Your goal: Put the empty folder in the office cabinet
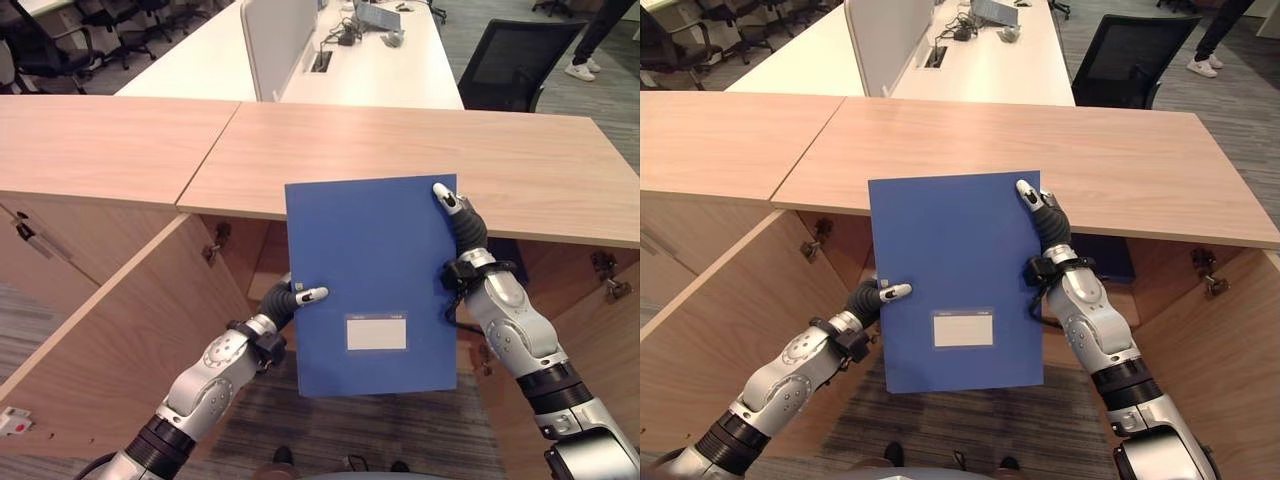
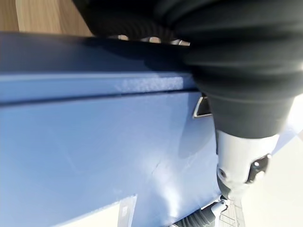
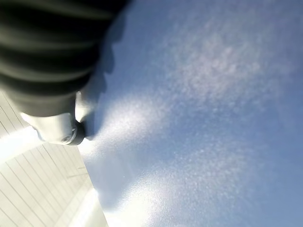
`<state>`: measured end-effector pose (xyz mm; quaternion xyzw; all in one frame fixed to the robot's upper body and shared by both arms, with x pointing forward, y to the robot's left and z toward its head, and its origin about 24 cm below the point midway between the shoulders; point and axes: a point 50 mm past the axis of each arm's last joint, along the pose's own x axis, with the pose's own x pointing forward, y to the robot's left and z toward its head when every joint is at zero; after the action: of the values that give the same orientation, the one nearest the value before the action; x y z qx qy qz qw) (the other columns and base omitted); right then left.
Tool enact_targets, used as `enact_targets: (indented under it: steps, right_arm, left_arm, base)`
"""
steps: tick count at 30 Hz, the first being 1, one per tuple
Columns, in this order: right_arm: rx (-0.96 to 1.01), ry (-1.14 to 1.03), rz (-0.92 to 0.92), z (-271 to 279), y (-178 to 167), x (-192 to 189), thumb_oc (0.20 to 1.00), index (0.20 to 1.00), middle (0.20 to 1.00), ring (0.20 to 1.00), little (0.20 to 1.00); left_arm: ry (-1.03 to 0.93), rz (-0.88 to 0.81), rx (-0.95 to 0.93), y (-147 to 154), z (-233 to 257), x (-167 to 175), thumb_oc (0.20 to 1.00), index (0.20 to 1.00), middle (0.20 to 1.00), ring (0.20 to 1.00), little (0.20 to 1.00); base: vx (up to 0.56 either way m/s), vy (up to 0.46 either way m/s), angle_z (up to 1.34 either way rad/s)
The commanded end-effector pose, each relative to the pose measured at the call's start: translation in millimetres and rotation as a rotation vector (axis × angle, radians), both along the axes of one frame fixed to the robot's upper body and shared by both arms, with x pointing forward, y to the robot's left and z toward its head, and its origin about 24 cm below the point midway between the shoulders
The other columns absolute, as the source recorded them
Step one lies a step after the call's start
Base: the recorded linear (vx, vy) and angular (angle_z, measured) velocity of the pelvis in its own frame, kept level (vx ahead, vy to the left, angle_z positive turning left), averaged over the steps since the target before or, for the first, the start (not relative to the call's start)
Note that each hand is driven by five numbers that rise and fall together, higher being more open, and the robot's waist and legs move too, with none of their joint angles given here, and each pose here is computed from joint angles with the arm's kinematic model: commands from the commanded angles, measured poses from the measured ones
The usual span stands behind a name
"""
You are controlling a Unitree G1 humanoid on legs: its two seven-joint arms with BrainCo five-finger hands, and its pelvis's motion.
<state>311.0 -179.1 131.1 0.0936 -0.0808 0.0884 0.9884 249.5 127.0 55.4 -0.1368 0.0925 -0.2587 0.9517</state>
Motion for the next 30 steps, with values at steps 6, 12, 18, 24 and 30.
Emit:
enact_targets:
  steps: [6,12,18,24,30]
  right_arm:
    - [-0.014,-0.171,0.206,35.4,43.4,-1.9,0.200,0.200,0.200,0.200,0.200]
    - [-0.026,-0.170,0.208,35.3,44.3,-1.4,0.200,0.200,0.200,0.200,0.200]
    - [-0.036,-0.176,0.230,34.9,47.4,-2.9,0.200,0.200,0.200,0.200,0.200]
    - [-0.038,-0.183,0.228,35.8,46.9,-3.1,0.200,0.200,0.200,0.200,0.200]
    - [-0.038,-0.189,0.218,35.4,46.0,-3.8,0.200,0.200,0.200,0.200,0.200]
  left_arm:
    - [-0.083,-0.119,-0.001,-15.3,13.9,4.6,1.000,1.000,1.000,1.000,1.000]
    - [-0.069,-0.113,0.031,-11.1,9.1,4.9,0.200,0.200,0.200,0.200,0.200]
    - [-0.047,-0.112,0.037,-6.7,3.7,4.3,0.200,0.200,0.200,0.200,0.200]
    - [-0.039,-0.100,0.033,-4.2,1.3,2.3,0.200,0.200,0.200,0.200,0.200]
    - [-0.044,-0.069,0.021,-2.3,0.8,2.9,0.200,0.200,0.200,0.200,0.200]
  base:
    - [0.00,0.000,0.00]
    - [0.00,0.000,0.00]
    - [0.00,0.000,0.00]
    - [0.00,0.000,0.00]
    - [0.00,0.000,0.00]
